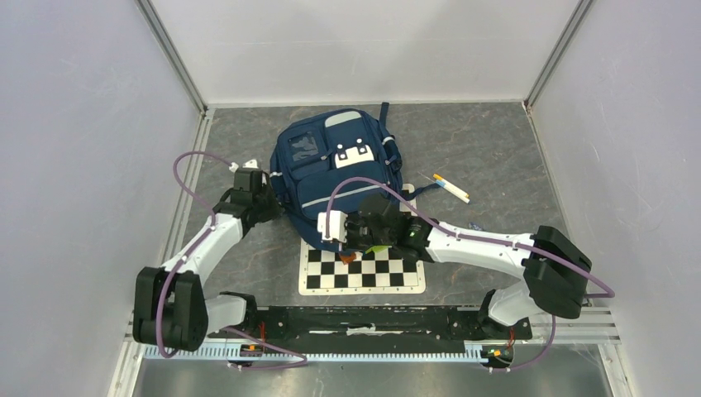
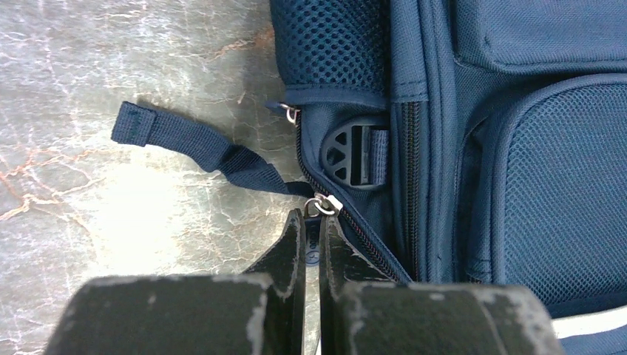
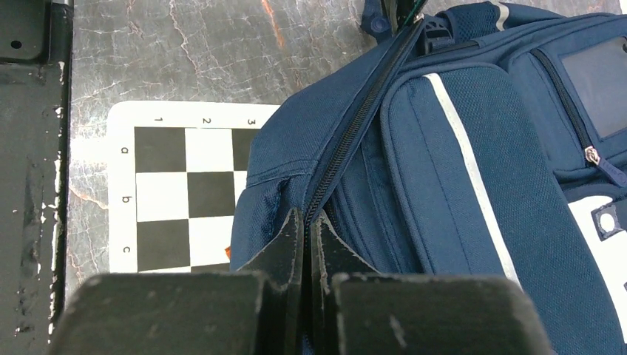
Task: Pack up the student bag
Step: Zip the student bag at the center of the board, then unzip the student bag at the center of the board.
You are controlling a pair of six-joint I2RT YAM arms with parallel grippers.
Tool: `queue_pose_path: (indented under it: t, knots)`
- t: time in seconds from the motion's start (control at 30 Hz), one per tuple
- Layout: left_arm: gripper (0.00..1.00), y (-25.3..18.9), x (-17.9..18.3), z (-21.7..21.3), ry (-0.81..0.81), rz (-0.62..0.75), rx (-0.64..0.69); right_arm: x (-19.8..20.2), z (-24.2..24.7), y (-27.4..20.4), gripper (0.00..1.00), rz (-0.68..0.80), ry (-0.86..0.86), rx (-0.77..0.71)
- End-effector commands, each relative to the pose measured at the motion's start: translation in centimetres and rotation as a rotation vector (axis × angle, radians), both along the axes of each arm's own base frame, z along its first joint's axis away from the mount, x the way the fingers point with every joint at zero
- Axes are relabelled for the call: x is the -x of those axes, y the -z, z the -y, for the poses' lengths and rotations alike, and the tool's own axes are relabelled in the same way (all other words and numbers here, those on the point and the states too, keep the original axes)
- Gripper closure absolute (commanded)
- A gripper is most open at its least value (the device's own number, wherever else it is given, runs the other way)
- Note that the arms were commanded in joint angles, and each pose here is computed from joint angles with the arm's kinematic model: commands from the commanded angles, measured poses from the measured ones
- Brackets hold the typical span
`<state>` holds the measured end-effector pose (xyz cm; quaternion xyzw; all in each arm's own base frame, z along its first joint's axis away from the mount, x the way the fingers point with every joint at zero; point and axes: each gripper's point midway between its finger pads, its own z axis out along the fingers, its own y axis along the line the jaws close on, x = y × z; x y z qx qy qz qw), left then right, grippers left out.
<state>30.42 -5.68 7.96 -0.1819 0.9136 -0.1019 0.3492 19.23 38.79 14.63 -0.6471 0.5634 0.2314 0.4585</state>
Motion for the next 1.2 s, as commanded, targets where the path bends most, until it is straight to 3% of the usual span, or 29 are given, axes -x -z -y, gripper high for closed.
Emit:
queue_pose_path:
  t: [0.0,0.27,0.3,0.33,0.43,0.5,0.57,0.73,0.87,1.0,1.17]
  knots:
    - [0.98,-3.5,-5.2,-5.2,-0.152,0.170,-0.166,4.2,-1.0,-3.4,1.00,-0.038,-0.115,-0.099]
    - [0.98,-4.2,-6.3,-5.0,-0.122,0.183,-0.173,6.1,-2.1,-3.1,1.00,-0.074,-0.141,-0.104]
    - [0.96,-4.3,-6.0,-4.9,-0.121,0.180,-0.166,5.9,-2.2,-3.5,0.94,-0.082,-0.124,-0.117]
    - [0.88,-4.6,-5.7,-4.9,-0.123,0.181,-0.162,5.6,-2.2,-4.1,0.80,-0.081,-0.100,-0.128]
    - [0.38,-6.4,-4.3,-5.1,-0.139,0.207,-0.157,3.9,-1.7,-6.2,0.43,-0.062,0.018,-0.162]
    - [0.20,-7.7,-3.4,-5.0,-0.144,0.232,-0.139,2.5,-0.8,-7.1,0.28,-0.041,0.112,-0.162]
    - [0.13,-8.8,-2.9,-3.8,-0.088,0.251,-0.095,1.3,0.3,-7.5,0.18,-0.031,0.175,-0.157]
    - [0.09,-8.8,-2.4,0.6,0.142,0.183,0.003,-3.2,3.9,-6.2,0.12,-0.090,0.304,-0.128]
    - [0.08,-8.5,-2.7,5.2,0.319,0.175,0.189,-6.6,6.3,-5.3,0.11,-0.126,0.333,-0.129]
    - [0.08,-7.6,-3.6,7.4,0.377,0.119,0.308,-10.8,8.4,-4.9,0.10,-0.132,0.385,-0.140]
    - [0.17,-6.6,-4.4,7.4,0.389,0.067,0.298,-15.5,9.7,-4.6,0.10,-0.218,0.403,-0.230]
